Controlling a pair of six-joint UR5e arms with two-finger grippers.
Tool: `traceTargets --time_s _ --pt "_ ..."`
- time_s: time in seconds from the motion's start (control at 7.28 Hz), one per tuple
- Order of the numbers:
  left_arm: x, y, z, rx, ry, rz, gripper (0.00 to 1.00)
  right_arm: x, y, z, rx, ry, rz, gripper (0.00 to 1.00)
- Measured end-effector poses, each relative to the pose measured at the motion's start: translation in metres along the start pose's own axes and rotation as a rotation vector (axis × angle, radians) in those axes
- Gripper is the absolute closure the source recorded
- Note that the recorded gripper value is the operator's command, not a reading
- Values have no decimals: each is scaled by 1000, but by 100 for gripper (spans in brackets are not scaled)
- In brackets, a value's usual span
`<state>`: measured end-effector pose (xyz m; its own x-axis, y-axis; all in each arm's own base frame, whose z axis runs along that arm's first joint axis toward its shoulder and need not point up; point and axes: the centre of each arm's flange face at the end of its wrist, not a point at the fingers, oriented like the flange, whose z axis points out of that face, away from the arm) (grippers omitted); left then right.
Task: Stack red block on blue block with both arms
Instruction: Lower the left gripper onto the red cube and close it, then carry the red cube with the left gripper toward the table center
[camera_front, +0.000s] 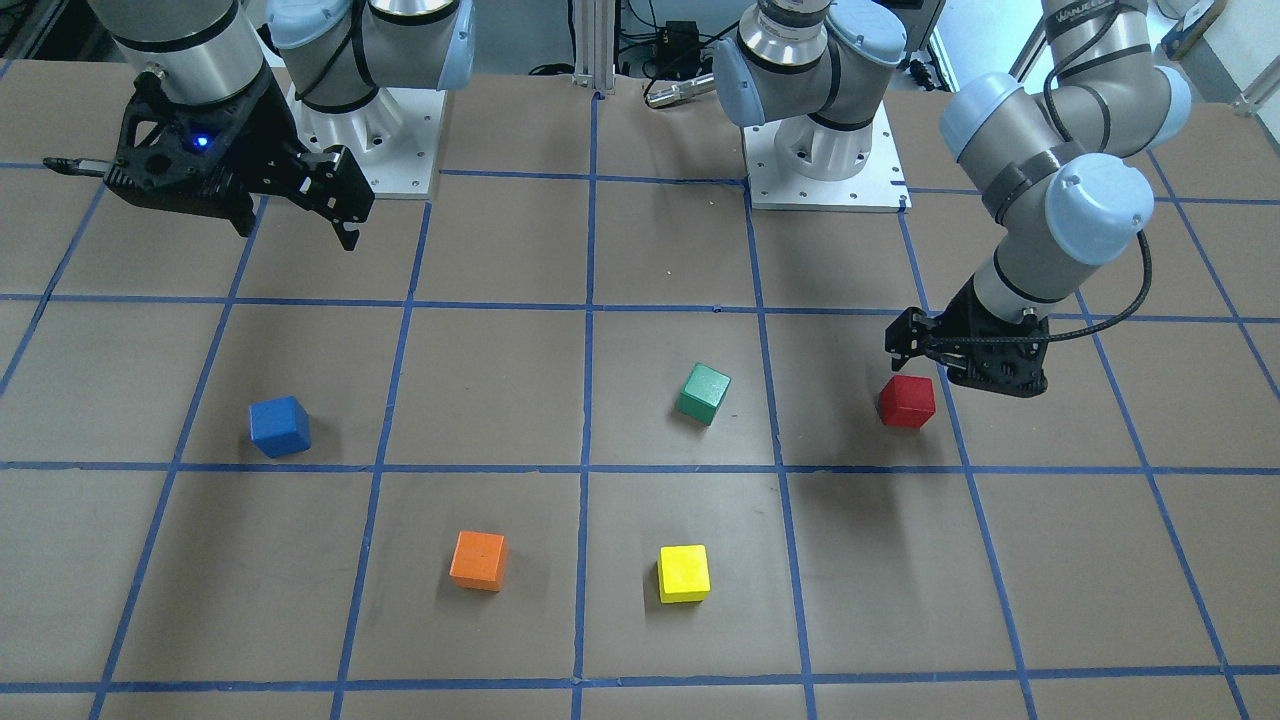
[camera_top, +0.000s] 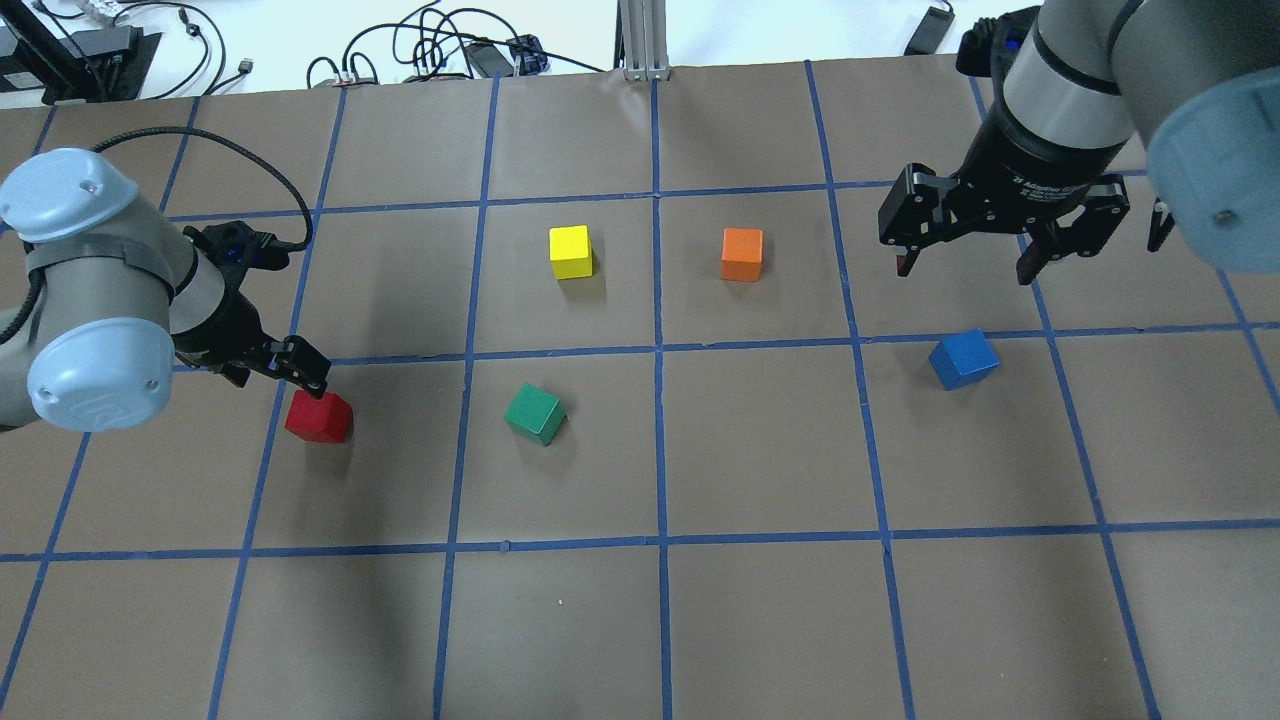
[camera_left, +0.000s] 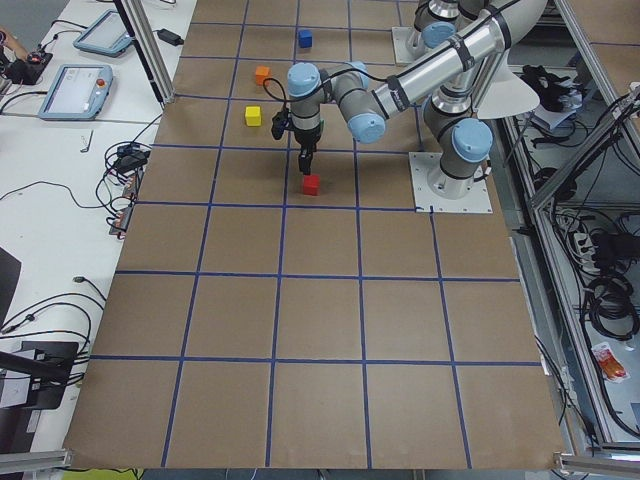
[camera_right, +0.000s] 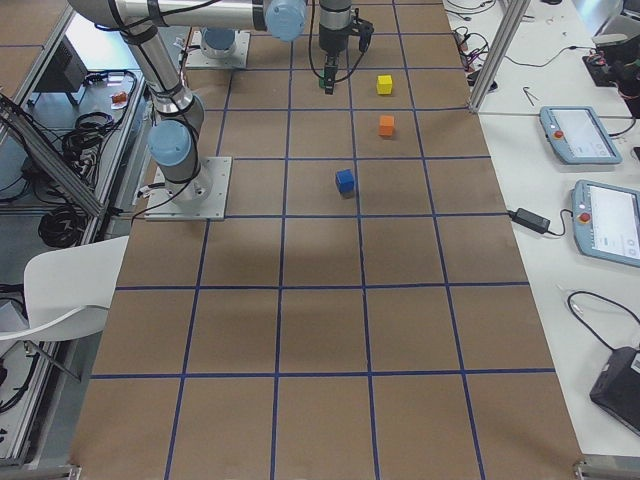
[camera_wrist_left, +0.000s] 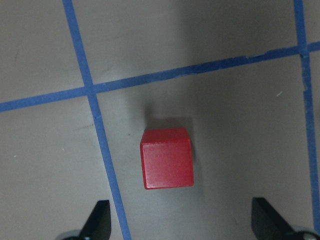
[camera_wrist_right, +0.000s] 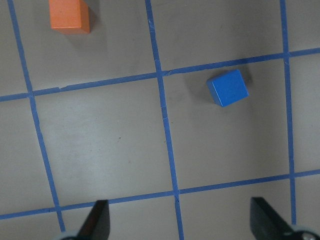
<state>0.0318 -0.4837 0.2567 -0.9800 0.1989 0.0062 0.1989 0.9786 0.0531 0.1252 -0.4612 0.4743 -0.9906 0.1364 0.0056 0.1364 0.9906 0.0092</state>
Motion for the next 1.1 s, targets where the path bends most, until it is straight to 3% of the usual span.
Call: traceTargets --time_s 0.27,0.41,0.55,0.69,0.82,1.1 --pt "-5 -9 34 -10 9 4 0 0 2 4 -7 1 0 0" --pt "-7 -12 46 -20 13 3 11 1 4 7 -12 2 0 0" --pt "-9 -13 55 -31 17 -2 34 1 7 9 -14 2 1 0" --pt "-9 -11 63 -44 24 -12 69 2 8 10 -15 2 2 0" --pt "-8 -10 68 -52 29 -15 98 2 8 11 -14 2 2 0" --pt "-5 -11 68 -51 31 -25 100 2 9 11 -15 2 2 0"
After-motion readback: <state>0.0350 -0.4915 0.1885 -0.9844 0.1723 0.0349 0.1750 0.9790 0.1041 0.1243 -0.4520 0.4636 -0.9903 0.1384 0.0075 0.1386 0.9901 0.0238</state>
